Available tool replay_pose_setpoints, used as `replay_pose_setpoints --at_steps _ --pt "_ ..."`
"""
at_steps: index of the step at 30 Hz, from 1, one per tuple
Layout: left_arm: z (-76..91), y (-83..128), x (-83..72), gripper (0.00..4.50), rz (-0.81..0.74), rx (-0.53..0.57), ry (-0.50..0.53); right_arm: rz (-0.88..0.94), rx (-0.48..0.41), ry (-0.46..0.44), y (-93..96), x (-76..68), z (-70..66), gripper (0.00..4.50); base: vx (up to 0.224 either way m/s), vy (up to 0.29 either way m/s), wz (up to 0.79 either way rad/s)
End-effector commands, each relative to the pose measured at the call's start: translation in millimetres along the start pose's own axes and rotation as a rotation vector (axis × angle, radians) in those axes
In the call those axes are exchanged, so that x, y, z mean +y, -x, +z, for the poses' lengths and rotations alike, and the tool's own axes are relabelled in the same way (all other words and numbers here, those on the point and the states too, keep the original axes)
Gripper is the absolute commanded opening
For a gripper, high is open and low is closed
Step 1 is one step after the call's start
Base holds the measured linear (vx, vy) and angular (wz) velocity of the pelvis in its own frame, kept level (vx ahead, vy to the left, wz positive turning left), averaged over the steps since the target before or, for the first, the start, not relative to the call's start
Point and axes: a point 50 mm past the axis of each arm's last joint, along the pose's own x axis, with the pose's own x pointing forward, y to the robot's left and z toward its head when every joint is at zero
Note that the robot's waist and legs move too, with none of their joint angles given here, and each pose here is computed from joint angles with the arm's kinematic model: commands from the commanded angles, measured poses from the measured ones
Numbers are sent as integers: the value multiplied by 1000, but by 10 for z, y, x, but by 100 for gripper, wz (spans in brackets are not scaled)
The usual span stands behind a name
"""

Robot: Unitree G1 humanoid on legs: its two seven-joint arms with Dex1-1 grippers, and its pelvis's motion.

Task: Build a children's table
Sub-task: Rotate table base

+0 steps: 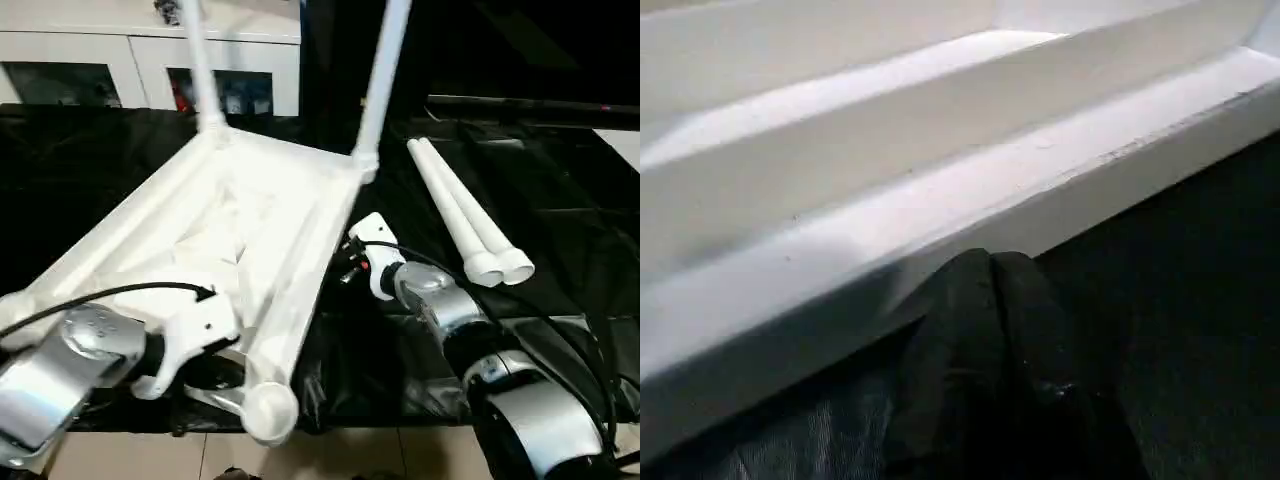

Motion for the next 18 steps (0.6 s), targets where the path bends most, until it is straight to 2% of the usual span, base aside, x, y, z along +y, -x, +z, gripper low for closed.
replay_pose_setpoints --at_steps 1,7,8,11,12,14,16,18 --pt "97 -32 -16 7 -16 -30 -46 43 -72 17 -86 117 199 0 0 0 0" --pt "198 -119 69 7 25 -64 -76 82 -99 1 -138 201 250 0 0 0 0" --pt "237 -150 153 7 86 -86 -89 77 -97 6 -147 208 250 0 0 0 0" --pt "258 -168 271 7 175 -95 -113 44 -98 12 -147 184 254 0 0 0 0" --pt "249 -159 434 7 290 -88 -126 -24 -112 6 -121 98 276 0 0 0 0" --pt "246 -151 486 7 324 -93 -123 -43 -120 0 -106 63 285 0 0 0 0" --pt "231 -124 622 7 404 -83 -129 -79 -151 0 -39 -57 320 0 0 0 0" --pt "239 -112 688 7 446 -80 -136 -95 -173 7 10 -128 343 0 0 0 0"
